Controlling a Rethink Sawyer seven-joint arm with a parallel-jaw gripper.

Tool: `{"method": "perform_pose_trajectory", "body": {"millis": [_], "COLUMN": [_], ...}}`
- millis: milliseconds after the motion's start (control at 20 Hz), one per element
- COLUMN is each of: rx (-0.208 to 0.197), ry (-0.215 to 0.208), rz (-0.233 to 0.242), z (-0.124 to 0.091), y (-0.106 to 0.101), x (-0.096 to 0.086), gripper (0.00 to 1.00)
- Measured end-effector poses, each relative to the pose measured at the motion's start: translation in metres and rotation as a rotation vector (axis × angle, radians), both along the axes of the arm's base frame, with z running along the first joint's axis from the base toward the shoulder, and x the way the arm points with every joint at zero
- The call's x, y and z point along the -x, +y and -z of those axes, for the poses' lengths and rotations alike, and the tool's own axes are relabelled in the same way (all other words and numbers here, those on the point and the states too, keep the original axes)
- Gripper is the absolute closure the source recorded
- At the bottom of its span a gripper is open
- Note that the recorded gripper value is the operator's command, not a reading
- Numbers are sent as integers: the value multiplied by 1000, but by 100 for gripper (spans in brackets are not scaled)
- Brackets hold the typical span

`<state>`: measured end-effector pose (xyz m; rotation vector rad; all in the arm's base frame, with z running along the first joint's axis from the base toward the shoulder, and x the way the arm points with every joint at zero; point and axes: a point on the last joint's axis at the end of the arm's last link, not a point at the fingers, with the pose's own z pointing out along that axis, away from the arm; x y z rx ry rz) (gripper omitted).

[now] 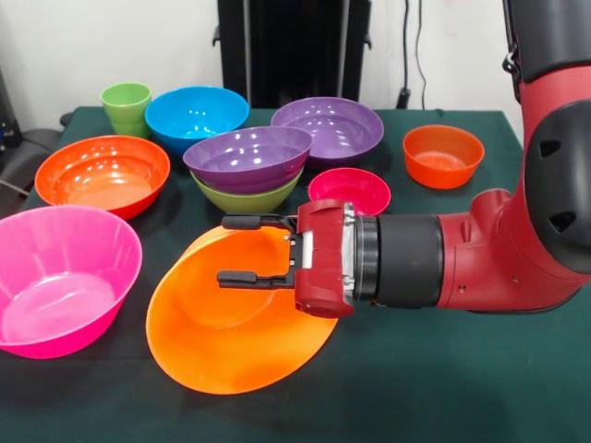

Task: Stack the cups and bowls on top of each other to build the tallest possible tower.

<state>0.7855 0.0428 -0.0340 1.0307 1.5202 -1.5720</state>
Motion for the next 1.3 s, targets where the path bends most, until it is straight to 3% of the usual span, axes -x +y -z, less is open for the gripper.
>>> {"method": "perform_pose_trajectory", "body": {"millis": [300, 750, 1000, 1300], "rx": [-11, -56, -84, -99], "ry": [-5, -36, -79, -173], "rz": [15, 87, 108, 136], "z": [0, -6, -8, -10], "y": [2, 7, 17, 29], "x": [0, -2, -5, -6], "gripper": [0, 0, 0, 0]}}
